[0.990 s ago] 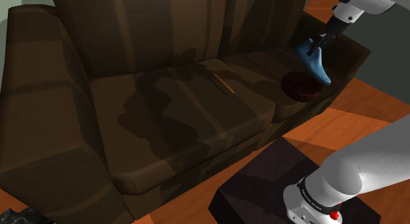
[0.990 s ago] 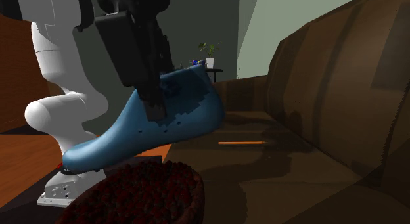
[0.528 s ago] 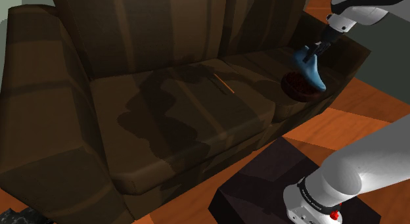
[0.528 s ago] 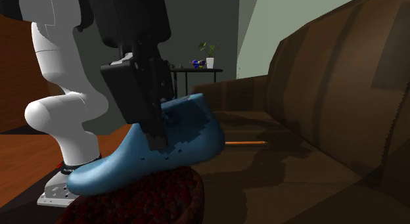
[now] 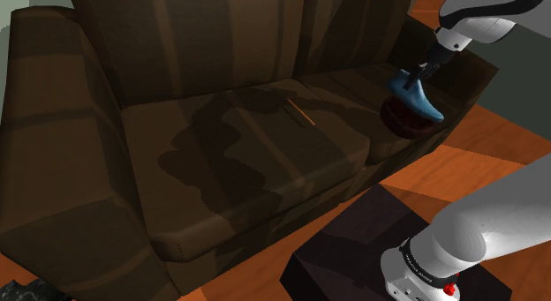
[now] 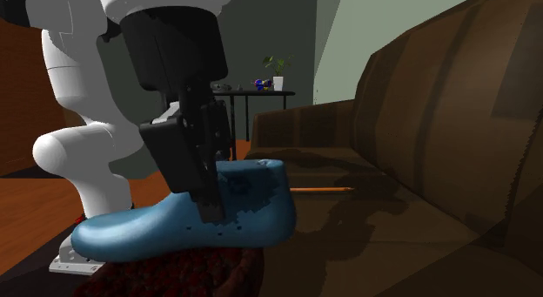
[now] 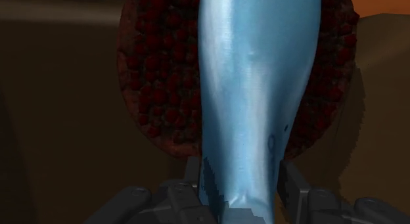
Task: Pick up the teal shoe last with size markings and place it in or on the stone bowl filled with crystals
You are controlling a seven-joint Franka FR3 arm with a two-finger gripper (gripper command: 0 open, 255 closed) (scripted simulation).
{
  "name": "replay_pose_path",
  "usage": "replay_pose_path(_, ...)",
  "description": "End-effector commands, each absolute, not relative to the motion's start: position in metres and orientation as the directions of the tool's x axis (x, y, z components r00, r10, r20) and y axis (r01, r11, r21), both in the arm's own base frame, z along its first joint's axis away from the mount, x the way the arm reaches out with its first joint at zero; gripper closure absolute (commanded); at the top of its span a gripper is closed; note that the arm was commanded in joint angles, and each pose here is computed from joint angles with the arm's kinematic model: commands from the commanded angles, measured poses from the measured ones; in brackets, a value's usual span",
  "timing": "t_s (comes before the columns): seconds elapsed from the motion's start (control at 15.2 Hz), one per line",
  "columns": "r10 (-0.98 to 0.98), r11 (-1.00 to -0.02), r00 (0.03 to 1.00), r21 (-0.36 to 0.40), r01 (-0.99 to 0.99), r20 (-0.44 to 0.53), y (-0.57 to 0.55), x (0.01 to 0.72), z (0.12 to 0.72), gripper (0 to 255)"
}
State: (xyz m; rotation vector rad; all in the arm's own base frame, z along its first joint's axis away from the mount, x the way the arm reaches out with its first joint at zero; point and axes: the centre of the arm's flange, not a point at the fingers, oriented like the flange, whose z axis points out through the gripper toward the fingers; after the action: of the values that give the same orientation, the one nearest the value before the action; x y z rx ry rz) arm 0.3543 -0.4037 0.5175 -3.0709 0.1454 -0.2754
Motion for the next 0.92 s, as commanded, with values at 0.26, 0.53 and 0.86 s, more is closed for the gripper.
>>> replay_pose_path(0.26,-0.100,-0.994,0.981,-0.069,-0.090,0.166,-0.404,0.354,0.513,0)
replay_pose_path(0.53,-0.100,-0.994,0.981,-0.069,-0.090,0.166,-0.404,0.354,0.513,0)
replay_pose_path(0.86,-0.100,-0.994,0.981,-0.069,-0.090,0.166,-0.406,0.345,0.563,0)
